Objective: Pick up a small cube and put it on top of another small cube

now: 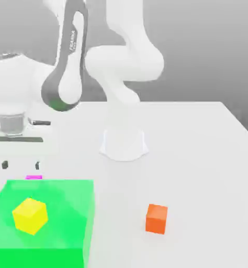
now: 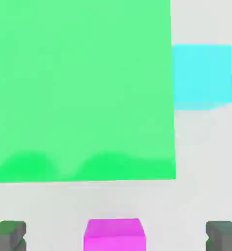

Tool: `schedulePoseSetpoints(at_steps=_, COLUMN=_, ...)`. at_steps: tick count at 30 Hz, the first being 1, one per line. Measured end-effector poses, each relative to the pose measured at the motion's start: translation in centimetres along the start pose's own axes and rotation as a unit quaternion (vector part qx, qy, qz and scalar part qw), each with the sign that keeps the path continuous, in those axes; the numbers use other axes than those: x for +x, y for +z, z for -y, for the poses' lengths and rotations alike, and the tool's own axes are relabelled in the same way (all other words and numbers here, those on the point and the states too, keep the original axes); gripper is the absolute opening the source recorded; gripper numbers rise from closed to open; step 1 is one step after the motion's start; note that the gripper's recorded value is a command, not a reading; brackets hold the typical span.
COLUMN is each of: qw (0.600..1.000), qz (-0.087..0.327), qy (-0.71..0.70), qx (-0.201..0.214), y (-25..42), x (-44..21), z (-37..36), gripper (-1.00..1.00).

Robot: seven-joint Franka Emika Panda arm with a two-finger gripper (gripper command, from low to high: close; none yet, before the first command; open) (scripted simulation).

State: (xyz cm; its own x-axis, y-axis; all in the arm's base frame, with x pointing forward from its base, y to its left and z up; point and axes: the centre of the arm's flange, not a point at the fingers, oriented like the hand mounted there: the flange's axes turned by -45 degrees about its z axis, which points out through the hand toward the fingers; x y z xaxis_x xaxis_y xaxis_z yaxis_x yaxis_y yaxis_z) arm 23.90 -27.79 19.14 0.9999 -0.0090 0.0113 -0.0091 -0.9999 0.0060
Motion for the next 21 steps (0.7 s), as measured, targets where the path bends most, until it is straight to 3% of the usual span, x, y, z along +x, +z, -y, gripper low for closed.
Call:
schedulePoseSetpoints(at_steps=10, qw=1.000, qz=0.006, qy=-0.004, qx=0.001, y=6.3, x=-0.5, z=0.2, gripper=0.00)
schedulePoseSetpoints(at_steps=11, qw=1.000, qz=0.006, qy=-0.004, qx=0.002, y=6.6, x=-0.6, z=0.3, gripper=-1.00)
schedulePoseSetpoints(at_steps=21, qw=1.000, qz=0.006, qy=-0.005, qx=0.000, y=4.9, x=-0.4, z=-0.1, gripper=-1.00)
